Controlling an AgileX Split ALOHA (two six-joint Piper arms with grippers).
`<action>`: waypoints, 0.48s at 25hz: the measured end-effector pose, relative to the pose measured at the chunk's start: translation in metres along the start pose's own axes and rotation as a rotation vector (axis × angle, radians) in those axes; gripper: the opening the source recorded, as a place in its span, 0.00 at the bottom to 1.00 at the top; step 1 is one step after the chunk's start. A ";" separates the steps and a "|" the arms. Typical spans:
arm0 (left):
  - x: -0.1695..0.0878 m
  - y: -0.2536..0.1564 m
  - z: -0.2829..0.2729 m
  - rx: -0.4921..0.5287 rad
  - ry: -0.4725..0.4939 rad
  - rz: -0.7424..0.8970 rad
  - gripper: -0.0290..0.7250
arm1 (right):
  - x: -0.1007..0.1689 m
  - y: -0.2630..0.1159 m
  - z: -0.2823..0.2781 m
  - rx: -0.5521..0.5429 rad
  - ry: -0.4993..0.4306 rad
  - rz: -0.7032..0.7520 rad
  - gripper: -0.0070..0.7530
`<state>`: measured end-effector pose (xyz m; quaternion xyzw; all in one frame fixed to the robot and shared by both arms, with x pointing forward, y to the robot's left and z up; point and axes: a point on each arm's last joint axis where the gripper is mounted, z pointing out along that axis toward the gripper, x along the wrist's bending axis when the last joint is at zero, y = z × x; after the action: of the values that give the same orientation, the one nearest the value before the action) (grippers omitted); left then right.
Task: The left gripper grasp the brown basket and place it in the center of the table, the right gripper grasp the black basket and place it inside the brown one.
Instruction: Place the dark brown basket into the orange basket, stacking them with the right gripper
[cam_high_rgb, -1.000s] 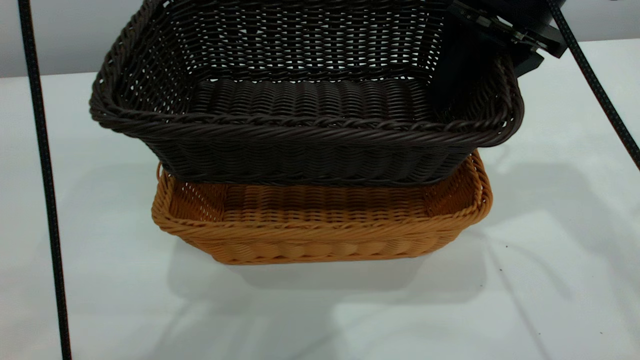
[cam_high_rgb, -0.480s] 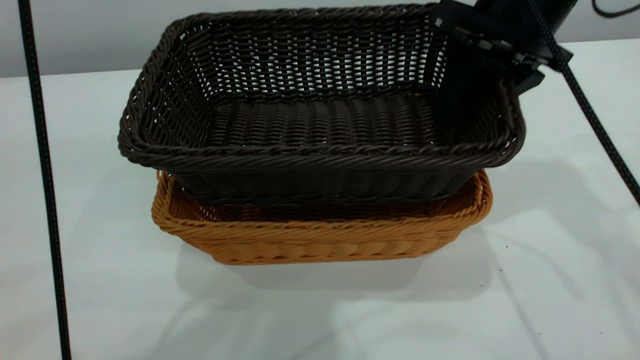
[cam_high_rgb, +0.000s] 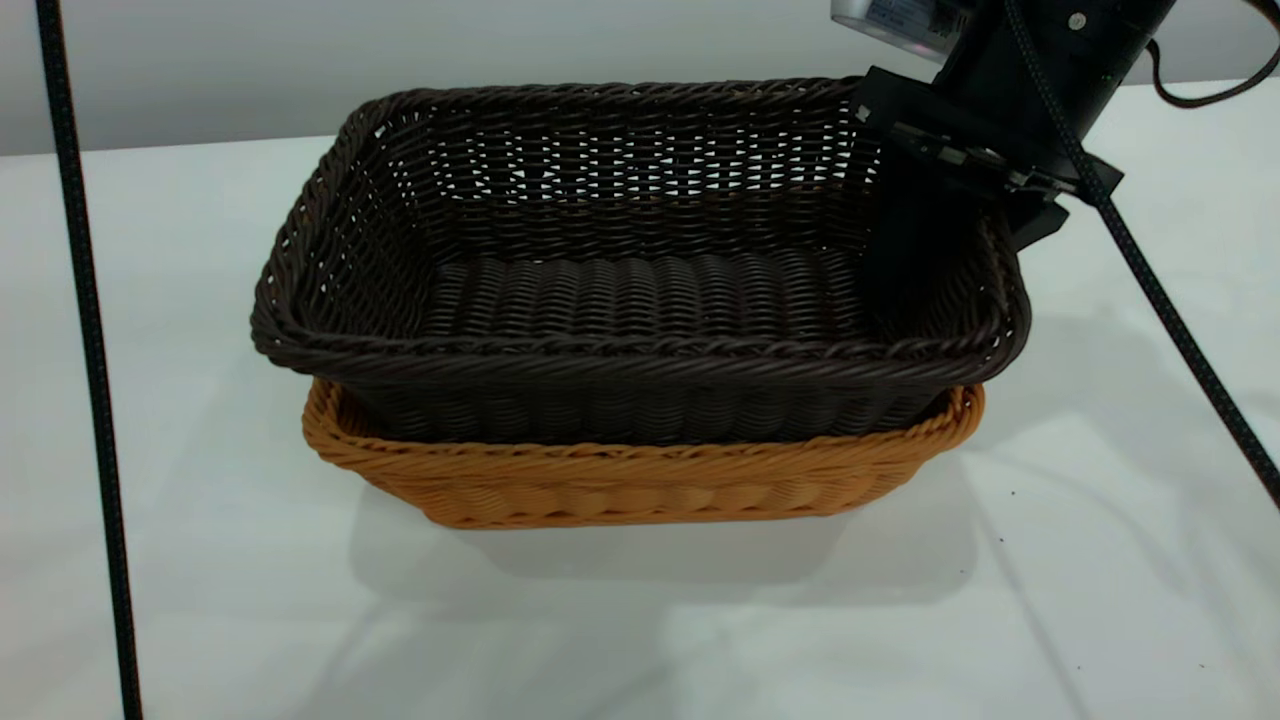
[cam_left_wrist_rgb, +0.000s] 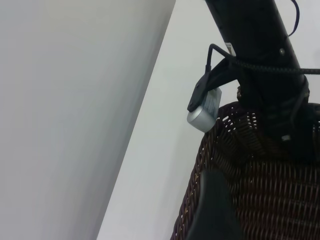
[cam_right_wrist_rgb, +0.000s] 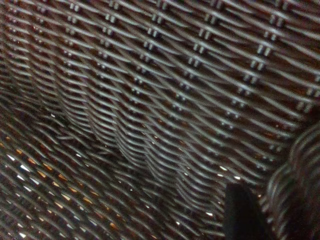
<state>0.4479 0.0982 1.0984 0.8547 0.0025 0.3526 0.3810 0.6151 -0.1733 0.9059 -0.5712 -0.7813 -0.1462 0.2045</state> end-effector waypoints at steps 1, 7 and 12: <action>0.000 0.000 0.000 0.000 0.000 0.000 0.62 | 0.000 0.001 0.000 -0.009 -0.004 0.000 0.34; 0.000 0.000 0.000 0.001 -0.001 0.000 0.62 | -0.002 0.004 0.002 -0.035 -0.015 -0.045 0.34; 0.000 0.000 0.000 0.001 -0.002 0.000 0.62 | -0.001 0.004 0.002 -0.040 0.003 -0.076 0.35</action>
<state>0.4478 0.0982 1.0983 0.8552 0.0024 0.3518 0.3805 0.6189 -0.1717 0.9041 -0.5451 -0.7989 -0.1703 0.1885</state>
